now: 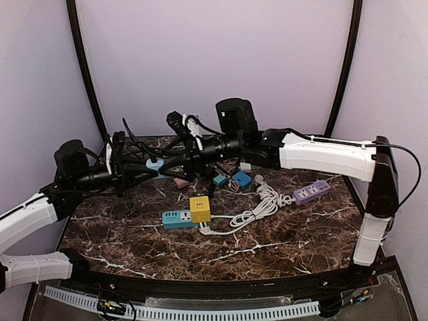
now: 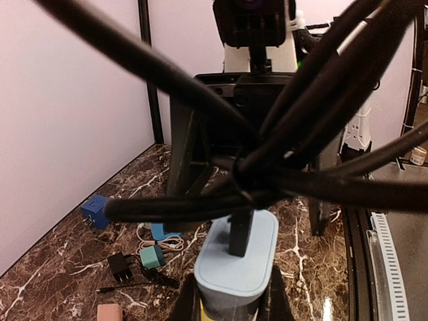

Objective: Insert the plug
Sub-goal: Pick up the plug from the center of the board.

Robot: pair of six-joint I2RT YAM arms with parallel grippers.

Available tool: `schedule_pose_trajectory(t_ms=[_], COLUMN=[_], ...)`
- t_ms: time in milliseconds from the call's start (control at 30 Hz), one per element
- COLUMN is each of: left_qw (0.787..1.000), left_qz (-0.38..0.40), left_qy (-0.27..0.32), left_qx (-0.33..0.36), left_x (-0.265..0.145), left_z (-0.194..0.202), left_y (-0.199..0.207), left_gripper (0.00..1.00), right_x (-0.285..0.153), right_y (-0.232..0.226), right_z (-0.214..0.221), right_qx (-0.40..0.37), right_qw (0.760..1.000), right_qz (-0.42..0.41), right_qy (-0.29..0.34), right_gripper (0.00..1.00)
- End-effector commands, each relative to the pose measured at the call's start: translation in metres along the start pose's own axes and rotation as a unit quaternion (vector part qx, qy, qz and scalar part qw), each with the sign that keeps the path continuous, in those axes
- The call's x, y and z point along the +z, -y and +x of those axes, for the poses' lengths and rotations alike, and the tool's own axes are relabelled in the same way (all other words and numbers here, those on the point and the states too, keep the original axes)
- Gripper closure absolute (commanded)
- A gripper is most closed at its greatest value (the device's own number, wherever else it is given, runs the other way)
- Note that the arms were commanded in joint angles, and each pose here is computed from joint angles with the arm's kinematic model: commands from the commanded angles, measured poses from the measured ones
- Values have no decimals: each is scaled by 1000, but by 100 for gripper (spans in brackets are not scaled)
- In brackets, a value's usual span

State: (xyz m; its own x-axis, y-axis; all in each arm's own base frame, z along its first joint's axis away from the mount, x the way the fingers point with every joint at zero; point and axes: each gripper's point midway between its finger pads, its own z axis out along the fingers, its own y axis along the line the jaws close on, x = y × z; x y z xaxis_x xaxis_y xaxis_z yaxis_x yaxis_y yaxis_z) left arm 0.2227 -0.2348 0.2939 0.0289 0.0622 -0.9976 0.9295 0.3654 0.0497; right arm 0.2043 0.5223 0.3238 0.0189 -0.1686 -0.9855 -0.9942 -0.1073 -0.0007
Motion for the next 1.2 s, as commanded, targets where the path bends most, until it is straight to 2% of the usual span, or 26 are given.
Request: schedule_pose_trajectory(t_ms=[0,167,300,533,733,933,967,1167], left_qw=[999,999,999,999,1000,999,999,999], left_qz=[33,26,27,17,11,18,21,18], left_qy=[-19,-22,-24,-19,-19,-20,-21,-35], left_qx=[31,31,27,21,18,19,19,19], left_x=[-1,0,1,2,3,5,5,4], left_z=[15,17,19,17,18,20,21,30], left_y=[12,10,9,5,2,3,4,4], left_gripper=[99,99,99,99,99,99,99,99], right_x=[-6,2,9,17,17,18,18,20], right_y=[-2,5,5,11,13,9,10,13], right_z=[17,23,19,30,48,47,45,44], right_qx=[2,2,3,9,21,28,27,18], right_qw=[999,998,998,997,995,995,995,995], right_qz=[-6,-7,-26,-25,-16,-27,-27,-23], right_qy=[-51,-62,-54,-68,-97,-96,-94,-93], right_gripper=[37,42,50,53,67,98,100,100])
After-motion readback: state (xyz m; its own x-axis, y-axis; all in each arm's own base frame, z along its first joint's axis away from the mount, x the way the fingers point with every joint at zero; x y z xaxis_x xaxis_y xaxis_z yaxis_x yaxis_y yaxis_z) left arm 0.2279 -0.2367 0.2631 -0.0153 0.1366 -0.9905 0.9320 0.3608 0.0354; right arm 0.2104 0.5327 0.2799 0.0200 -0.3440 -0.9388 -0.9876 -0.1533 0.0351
